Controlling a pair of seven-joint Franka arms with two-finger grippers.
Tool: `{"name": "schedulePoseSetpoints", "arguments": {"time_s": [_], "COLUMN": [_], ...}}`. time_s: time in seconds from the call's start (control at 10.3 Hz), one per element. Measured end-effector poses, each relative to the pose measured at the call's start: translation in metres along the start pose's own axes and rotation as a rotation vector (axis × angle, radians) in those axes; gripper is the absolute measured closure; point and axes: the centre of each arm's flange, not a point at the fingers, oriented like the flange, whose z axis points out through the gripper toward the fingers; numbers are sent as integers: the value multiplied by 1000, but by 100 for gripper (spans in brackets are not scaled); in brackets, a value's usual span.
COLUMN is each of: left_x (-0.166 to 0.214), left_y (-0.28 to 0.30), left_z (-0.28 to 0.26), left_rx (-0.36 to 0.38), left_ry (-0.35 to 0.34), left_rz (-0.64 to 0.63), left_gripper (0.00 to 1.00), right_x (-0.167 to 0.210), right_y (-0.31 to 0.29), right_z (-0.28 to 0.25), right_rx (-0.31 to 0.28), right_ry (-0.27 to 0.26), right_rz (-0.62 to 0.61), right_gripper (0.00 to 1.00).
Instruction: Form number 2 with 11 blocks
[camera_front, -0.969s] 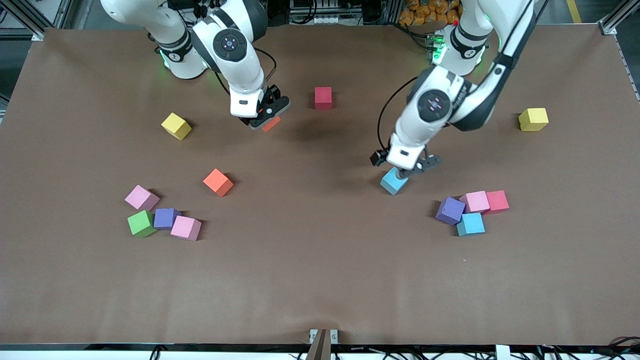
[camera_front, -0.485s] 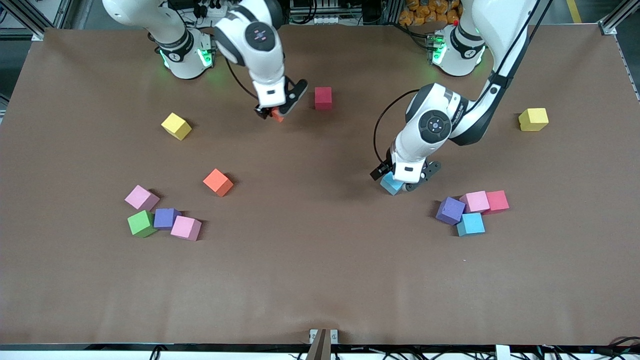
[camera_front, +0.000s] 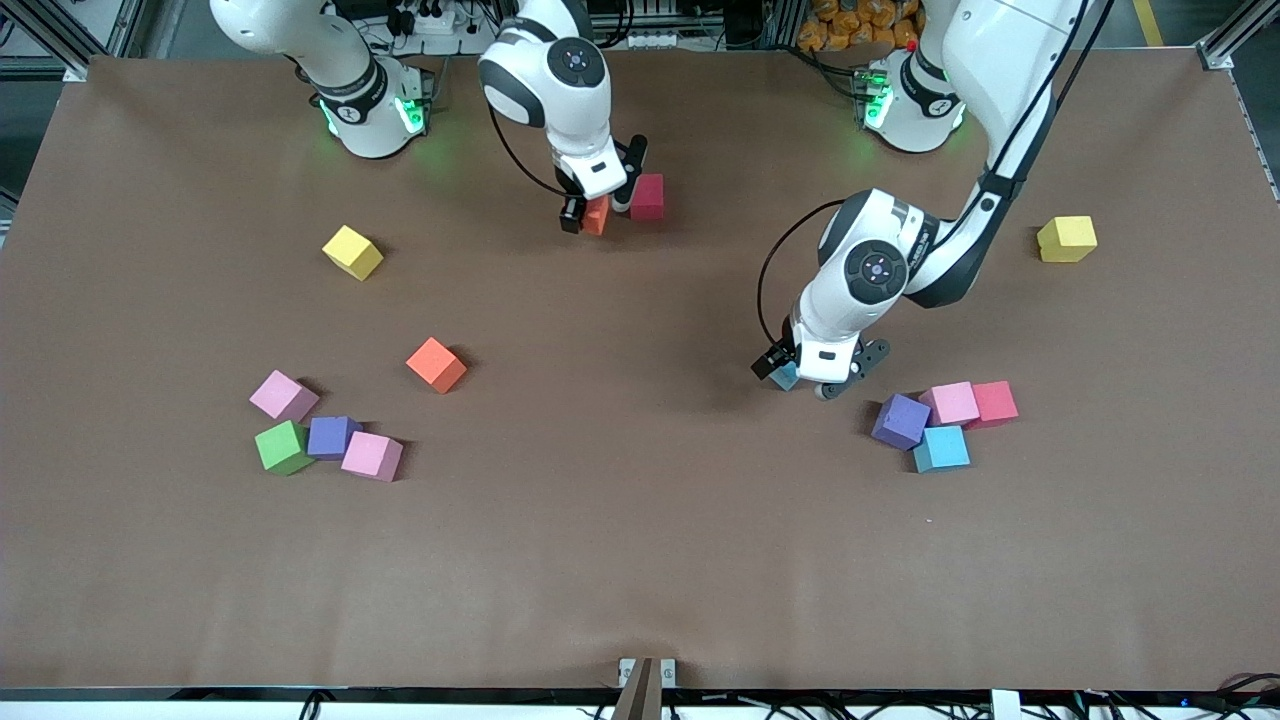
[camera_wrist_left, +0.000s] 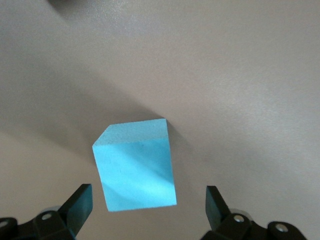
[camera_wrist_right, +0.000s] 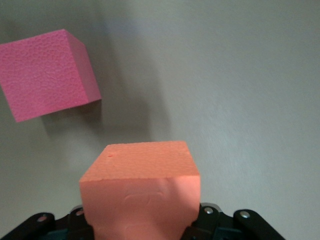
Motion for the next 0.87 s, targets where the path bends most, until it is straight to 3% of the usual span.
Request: {"name": "schedulePoseSetpoints", "arguments": {"time_s": [0.19,0.87], "left_x": [0,12], "left_y": [-1,-10], "left_z": [9,28], "left_rx": [8,30], "left_ry": [-4,4], "left_rz": [4,-3], "left_gripper": [0,2], "right_x": [6,5], "right_y": [-11,-52], "right_z": [29,60], "right_rx": [-21,-28], "right_ry": [35,29], "right_rz": [-77,-158], "right_gripper": [41,41]}}
